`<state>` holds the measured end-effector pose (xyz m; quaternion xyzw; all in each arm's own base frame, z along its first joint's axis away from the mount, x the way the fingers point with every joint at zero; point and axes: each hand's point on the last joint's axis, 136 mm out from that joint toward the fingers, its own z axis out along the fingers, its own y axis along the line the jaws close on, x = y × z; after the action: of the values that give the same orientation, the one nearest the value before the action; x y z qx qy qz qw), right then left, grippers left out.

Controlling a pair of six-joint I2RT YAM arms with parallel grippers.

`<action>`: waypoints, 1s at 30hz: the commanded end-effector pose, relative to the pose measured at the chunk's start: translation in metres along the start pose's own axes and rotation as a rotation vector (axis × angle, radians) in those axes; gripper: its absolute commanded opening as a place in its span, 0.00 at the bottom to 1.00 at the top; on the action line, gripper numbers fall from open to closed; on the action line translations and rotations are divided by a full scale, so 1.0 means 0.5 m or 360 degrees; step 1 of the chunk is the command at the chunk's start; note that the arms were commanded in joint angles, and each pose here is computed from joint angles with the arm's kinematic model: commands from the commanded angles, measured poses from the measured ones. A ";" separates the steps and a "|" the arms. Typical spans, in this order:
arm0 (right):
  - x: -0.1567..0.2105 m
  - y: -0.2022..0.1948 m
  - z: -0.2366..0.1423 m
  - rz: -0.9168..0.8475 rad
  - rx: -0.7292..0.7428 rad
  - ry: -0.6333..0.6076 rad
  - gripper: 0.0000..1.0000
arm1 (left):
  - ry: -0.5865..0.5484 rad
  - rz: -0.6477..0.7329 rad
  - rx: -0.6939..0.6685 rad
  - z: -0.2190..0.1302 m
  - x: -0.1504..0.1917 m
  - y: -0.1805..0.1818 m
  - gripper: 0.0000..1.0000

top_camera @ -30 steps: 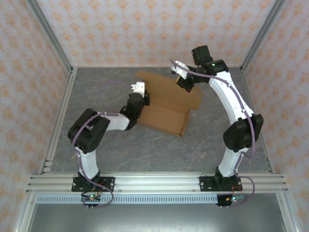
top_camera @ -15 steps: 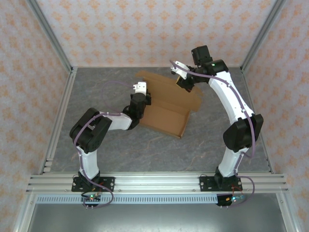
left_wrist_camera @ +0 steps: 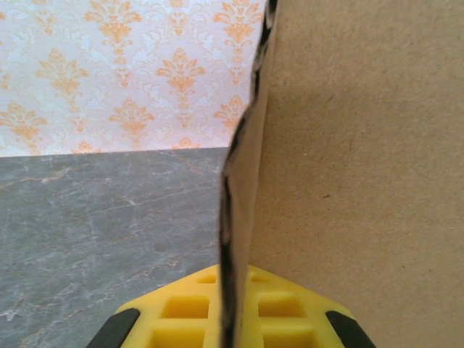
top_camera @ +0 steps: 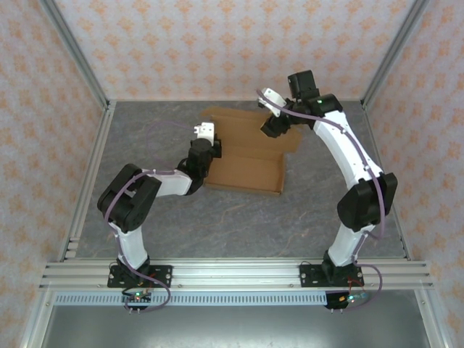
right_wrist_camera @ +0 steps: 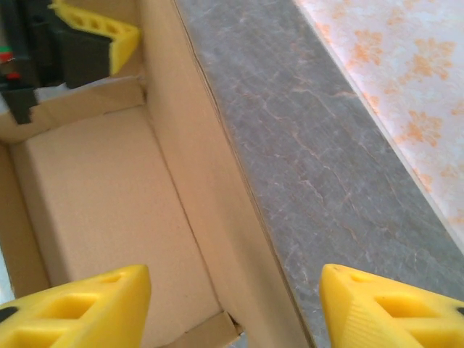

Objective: Fold the paper box

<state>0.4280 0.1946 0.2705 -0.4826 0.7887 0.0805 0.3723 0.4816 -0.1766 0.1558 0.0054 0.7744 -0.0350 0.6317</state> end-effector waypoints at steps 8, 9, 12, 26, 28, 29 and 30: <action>-0.012 -0.127 -0.157 0.0549 0.0545 -0.0461 0.77 | -0.0032 0.0008 -0.0010 -0.024 -0.026 0.051 0.00; -0.003 -0.135 -0.166 0.0600 0.0572 -0.0492 0.77 | -0.0028 0.0009 -0.0010 -0.024 -0.024 0.052 0.00; 0.043 -0.148 -0.176 0.0735 0.0633 -0.0555 0.77 | -0.0019 0.0004 -0.0018 -0.020 -0.016 0.062 0.00; 0.163 -0.138 0.029 0.0803 0.0304 -0.0866 0.66 | 0.0008 0.0010 0.0012 -0.011 -0.013 0.062 0.00; 0.162 -0.139 0.051 0.0752 0.0261 -0.0889 0.66 | 0.0014 0.0011 0.0012 -0.010 -0.010 0.064 0.00; 0.163 -0.140 0.060 0.0740 0.0244 -0.0891 0.66 | 0.0017 0.0010 0.0012 -0.010 -0.009 0.063 0.00; 0.163 -0.143 0.069 0.0720 0.0237 -0.0899 0.65 | 0.0015 0.0009 0.0011 -0.010 -0.010 0.064 0.00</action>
<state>0.4723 0.1038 0.1734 -0.1768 0.8062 0.2153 0.5219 0.4772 -0.1496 0.1516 0.0125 0.7819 -0.0371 0.6222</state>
